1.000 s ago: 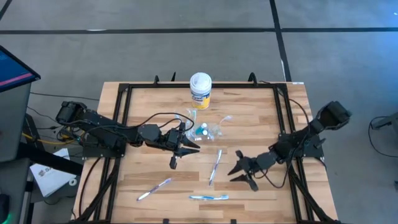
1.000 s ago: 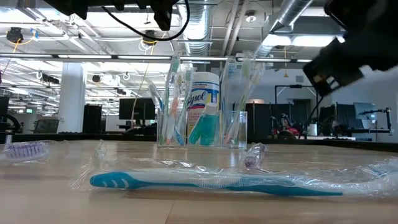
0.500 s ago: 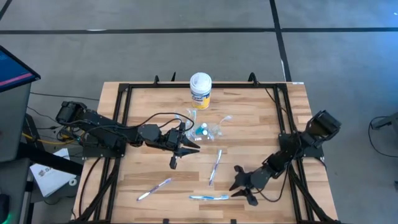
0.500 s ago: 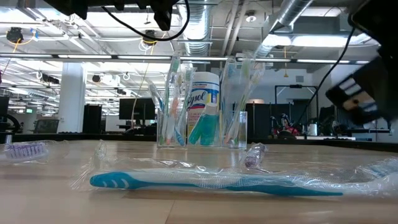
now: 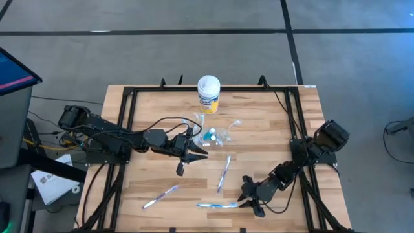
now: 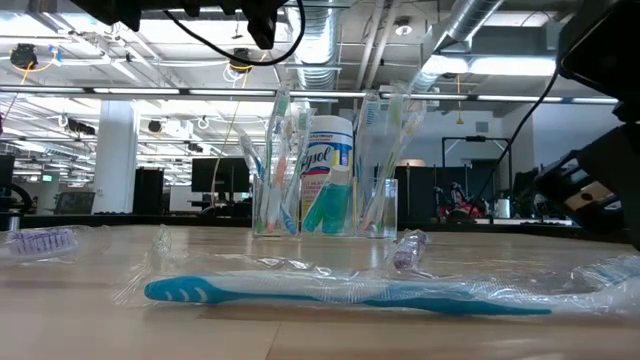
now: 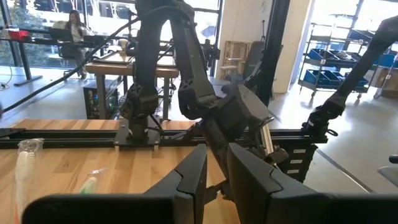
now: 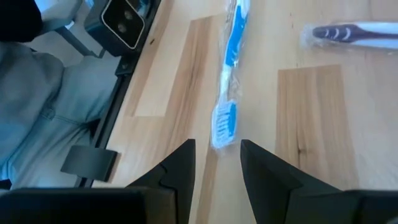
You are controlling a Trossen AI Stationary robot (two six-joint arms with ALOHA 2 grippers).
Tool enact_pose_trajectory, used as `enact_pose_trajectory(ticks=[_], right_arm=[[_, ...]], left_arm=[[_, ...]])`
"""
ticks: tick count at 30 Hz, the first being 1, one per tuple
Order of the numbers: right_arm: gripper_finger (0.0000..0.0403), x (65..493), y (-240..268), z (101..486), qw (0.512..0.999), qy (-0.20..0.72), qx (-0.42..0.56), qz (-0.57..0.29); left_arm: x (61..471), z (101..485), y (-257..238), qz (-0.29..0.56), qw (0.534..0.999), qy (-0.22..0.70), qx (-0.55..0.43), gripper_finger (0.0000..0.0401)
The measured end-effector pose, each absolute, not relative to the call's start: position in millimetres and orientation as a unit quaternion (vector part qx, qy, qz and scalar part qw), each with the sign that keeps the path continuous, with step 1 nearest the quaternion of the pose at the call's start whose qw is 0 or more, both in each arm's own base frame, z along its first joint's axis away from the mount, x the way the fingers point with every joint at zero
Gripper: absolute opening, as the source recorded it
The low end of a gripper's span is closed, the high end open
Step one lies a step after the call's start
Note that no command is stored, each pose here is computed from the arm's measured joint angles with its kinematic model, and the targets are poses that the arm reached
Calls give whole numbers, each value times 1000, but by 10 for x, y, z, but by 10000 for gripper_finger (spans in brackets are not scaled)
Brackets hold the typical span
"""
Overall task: Pick & Place toothbrushing station
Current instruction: Put the blue toothbrush into the transparent organizer
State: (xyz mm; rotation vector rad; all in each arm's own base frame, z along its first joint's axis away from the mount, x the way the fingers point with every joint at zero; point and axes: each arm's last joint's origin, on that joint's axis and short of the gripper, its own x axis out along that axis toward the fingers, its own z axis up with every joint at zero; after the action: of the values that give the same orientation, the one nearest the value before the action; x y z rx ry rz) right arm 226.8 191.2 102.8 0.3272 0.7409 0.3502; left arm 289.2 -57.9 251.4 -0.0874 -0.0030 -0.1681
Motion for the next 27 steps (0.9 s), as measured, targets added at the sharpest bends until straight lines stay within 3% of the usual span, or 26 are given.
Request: enact_pose_trajectory(ticks=[27], right_arm=[[118, 2264, 1892, 1011, 907, 362, 159, 143]], left_arm=[[2892, 2513, -579, -84, 996, -1, -44, 58]])
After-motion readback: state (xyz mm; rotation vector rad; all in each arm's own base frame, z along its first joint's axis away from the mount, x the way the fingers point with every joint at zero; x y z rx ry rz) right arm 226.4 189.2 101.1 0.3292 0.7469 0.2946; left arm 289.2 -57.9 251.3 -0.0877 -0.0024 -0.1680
